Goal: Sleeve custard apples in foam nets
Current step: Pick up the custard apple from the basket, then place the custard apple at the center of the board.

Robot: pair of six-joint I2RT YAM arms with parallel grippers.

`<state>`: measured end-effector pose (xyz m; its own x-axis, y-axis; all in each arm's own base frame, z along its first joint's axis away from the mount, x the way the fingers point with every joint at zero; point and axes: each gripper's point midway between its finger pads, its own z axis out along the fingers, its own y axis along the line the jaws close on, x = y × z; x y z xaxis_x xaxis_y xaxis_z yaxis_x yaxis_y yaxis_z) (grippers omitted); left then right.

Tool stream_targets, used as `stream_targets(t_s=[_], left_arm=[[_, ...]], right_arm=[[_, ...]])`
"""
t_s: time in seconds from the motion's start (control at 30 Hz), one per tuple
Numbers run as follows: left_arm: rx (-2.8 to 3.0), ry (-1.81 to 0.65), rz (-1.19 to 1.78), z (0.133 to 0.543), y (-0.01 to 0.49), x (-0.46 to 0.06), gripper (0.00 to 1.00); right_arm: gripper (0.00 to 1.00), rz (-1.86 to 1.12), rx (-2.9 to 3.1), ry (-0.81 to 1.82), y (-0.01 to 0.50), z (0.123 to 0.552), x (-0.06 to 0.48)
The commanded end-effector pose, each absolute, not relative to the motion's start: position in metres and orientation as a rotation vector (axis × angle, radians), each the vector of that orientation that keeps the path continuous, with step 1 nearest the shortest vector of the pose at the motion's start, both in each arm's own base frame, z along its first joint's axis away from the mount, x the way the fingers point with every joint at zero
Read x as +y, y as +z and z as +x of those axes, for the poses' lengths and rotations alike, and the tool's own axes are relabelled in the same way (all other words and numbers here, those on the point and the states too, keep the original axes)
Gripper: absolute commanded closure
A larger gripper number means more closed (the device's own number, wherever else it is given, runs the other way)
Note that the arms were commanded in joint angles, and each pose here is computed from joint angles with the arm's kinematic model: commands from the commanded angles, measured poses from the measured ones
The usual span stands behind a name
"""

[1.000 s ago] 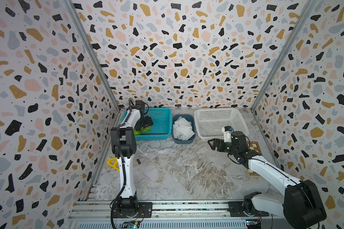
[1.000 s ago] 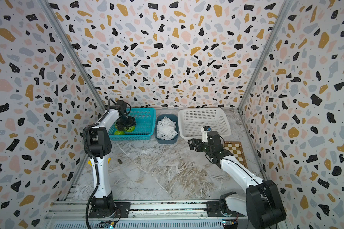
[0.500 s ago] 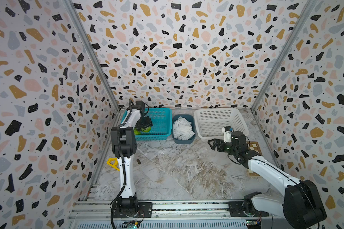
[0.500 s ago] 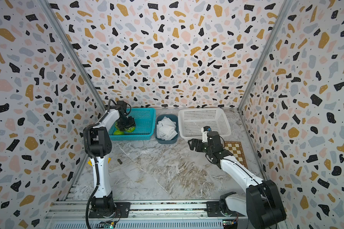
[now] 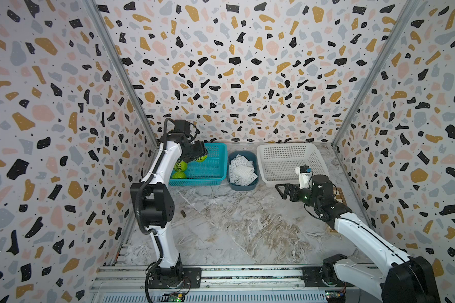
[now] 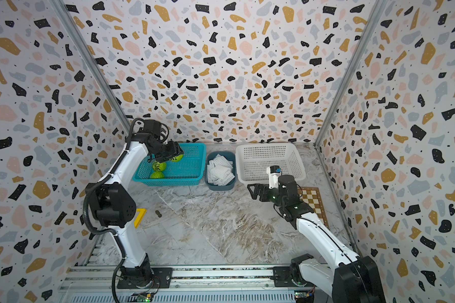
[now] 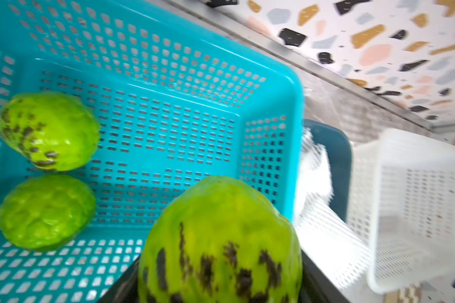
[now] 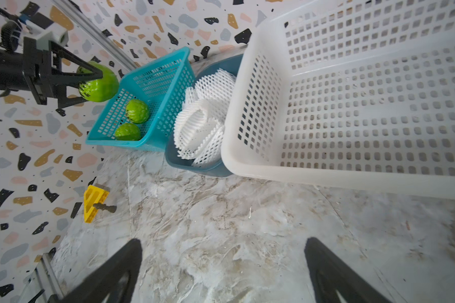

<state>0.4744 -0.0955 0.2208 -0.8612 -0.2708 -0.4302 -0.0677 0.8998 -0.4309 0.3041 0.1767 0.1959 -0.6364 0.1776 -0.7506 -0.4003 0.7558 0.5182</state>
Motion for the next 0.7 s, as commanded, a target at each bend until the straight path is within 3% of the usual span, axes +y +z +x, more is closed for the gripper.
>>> stream_targets(t_s=[0.0, 0.27, 0.43, 0.67], left_arm=[[2.532, -0.814, -0.124, 0.445, 0.241, -0.141, 0.38], [2.388, -1.317, 0.170, 0.342, 0.272, -0.219, 0.38], [2.283, -1.587, 0.328, 0.278, 0.283, -0.243, 0.39], [2.147, -1.787, 0.531, 0.205, 0.308, -0.258, 0.38]], right_arm=[[0.01, -0.309, 1.962, 0.957, 0.228, 0.287, 0.193], [0.00, -0.566, 1.672, 1.124, 0.274, 0.237, 0.221], [0.00, -0.782, 1.547, 1.242, 0.286, 0.197, 0.244], [0.01, -1.000, 1.436, 1.316, 0.290, 0.155, 0.278]])
